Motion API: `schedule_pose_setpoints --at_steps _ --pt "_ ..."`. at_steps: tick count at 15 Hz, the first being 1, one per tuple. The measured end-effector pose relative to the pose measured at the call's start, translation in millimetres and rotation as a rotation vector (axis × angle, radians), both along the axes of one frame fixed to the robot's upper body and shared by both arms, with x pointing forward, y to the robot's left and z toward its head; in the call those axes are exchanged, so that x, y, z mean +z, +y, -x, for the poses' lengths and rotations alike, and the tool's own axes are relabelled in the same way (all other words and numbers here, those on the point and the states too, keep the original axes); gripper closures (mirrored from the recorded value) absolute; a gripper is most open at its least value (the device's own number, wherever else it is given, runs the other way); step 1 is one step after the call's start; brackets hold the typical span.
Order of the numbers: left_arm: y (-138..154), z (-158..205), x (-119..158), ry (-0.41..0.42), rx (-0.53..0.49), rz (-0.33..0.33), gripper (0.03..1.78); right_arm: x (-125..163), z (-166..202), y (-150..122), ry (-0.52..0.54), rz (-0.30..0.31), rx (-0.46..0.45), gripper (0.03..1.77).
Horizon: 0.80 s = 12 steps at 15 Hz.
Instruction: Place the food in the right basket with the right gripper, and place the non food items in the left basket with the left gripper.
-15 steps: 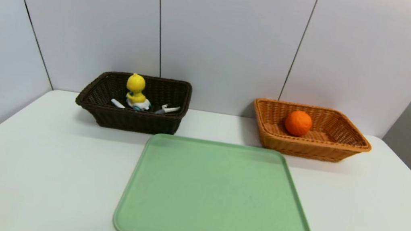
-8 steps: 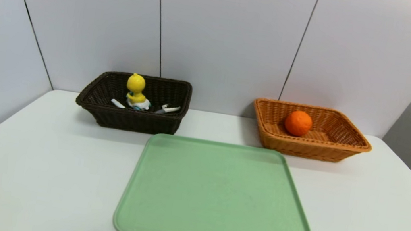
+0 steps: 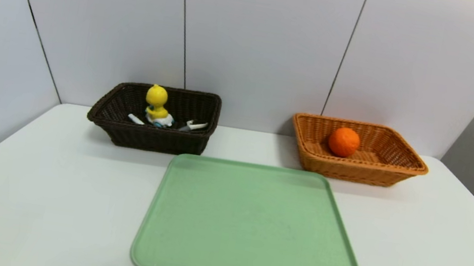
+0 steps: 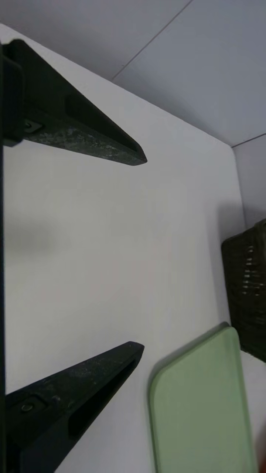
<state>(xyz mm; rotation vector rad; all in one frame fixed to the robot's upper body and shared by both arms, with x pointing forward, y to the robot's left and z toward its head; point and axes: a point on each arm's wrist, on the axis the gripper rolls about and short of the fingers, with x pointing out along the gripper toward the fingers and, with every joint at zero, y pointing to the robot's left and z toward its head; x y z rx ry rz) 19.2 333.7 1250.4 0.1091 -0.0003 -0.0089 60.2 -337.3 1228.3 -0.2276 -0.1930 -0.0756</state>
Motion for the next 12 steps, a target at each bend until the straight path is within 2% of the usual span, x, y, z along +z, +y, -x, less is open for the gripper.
schedule_pose_setpoints --at_steps 1,3,4,5,7,8,9,12 --pt "0 -6 -2 -0.036 0.005 -0.002 0.12 -5 -2 0 -0.063 0.031 0.012 0.09" --pt "0 -23 -15 -0.096 0.012 -0.019 0.12 -4 -1 1 -0.177 0.046 0.054 0.09" --pt "0 -32 -23 -0.134 0.014 -0.040 0.12 -8 -2 2 -0.160 0.044 0.076 0.09" --pt "0 -40 -33 -0.178 0.017 -0.069 0.12 -14 -4 2 -0.100 0.033 0.087 0.09" --pt "0 -43 -31 -0.321 0.028 -0.102 0.12 -34 -8 2 0.087 0.000 0.095 0.09" --pt "0 -43 -32 -0.337 0.033 -0.110 0.12 -42 -9 2 0.163 -0.042 0.101 0.09" --pt "0 -45 -36 -0.305 0.030 -0.111 0.12 -45 -9 2 0.192 -0.080 0.103 0.09" --pt "-1 -50 -62 -0.063 -0.041 -0.060 0.12 -46 -9 2 0.195 -0.168 0.097 0.09"
